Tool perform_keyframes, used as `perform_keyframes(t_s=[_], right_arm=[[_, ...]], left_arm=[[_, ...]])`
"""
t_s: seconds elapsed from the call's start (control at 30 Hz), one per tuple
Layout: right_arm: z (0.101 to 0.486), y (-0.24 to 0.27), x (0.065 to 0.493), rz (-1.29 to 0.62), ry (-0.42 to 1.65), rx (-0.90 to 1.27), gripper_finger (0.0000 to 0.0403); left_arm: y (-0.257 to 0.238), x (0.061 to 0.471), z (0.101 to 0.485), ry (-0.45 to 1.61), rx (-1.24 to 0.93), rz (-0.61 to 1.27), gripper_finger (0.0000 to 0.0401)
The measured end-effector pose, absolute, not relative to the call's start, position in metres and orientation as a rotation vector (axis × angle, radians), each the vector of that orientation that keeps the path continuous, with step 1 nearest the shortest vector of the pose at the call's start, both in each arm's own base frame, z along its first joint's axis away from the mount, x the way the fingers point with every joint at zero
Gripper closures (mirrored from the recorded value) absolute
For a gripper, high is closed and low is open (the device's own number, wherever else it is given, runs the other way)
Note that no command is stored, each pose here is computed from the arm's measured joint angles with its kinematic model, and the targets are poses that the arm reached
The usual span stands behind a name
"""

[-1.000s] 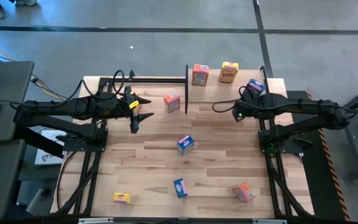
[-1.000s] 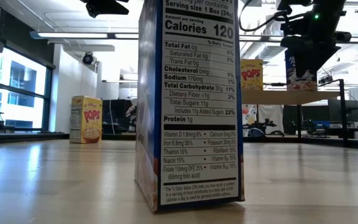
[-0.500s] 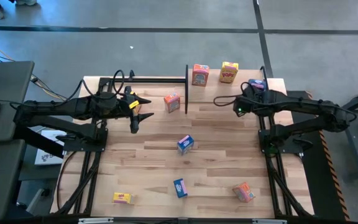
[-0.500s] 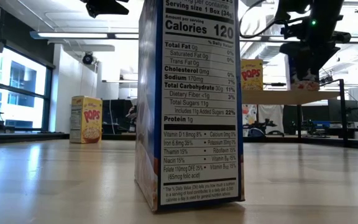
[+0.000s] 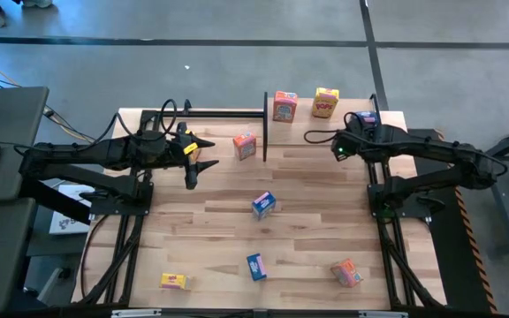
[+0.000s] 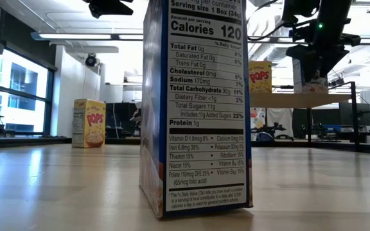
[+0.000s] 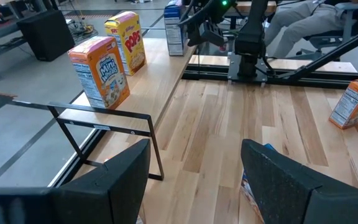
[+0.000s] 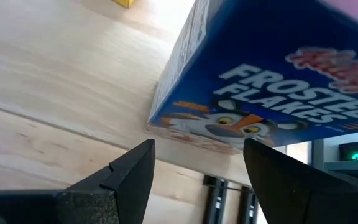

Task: Stack cereal on shelf
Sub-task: Put the top left blue cereal box on the shelf

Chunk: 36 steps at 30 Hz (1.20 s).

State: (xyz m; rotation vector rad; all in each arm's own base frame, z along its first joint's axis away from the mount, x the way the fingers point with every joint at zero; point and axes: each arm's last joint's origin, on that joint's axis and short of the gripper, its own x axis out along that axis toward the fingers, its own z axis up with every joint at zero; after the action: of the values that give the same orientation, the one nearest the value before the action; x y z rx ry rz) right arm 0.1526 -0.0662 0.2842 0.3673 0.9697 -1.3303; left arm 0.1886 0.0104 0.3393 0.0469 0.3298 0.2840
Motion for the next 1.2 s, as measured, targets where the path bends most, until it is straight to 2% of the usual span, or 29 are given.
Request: perform_keyframes(t_s=[0.33, 0.73, 1.2], right_arm=[[0.284, -0.074, 0.154, -1.383, 0.928, 0.388, 0.0164], [0.267, -0.083, 0.171, -1.442, 0.997, 0.360, 0.0164], [0.267, -0.097, 0.172, -1.491, 0.926, 0.402, 0.0164]], left_arm=[[0.010, 0.189, 0.339, 0.331, 0.047, 0.284, 0.0158], [0.010, 0.188, 0.339, 0.341, 0.080, 0.278, 0.0158], [0.010, 0.188, 0.339, 0.341, 0.081, 0.278, 0.0158]])
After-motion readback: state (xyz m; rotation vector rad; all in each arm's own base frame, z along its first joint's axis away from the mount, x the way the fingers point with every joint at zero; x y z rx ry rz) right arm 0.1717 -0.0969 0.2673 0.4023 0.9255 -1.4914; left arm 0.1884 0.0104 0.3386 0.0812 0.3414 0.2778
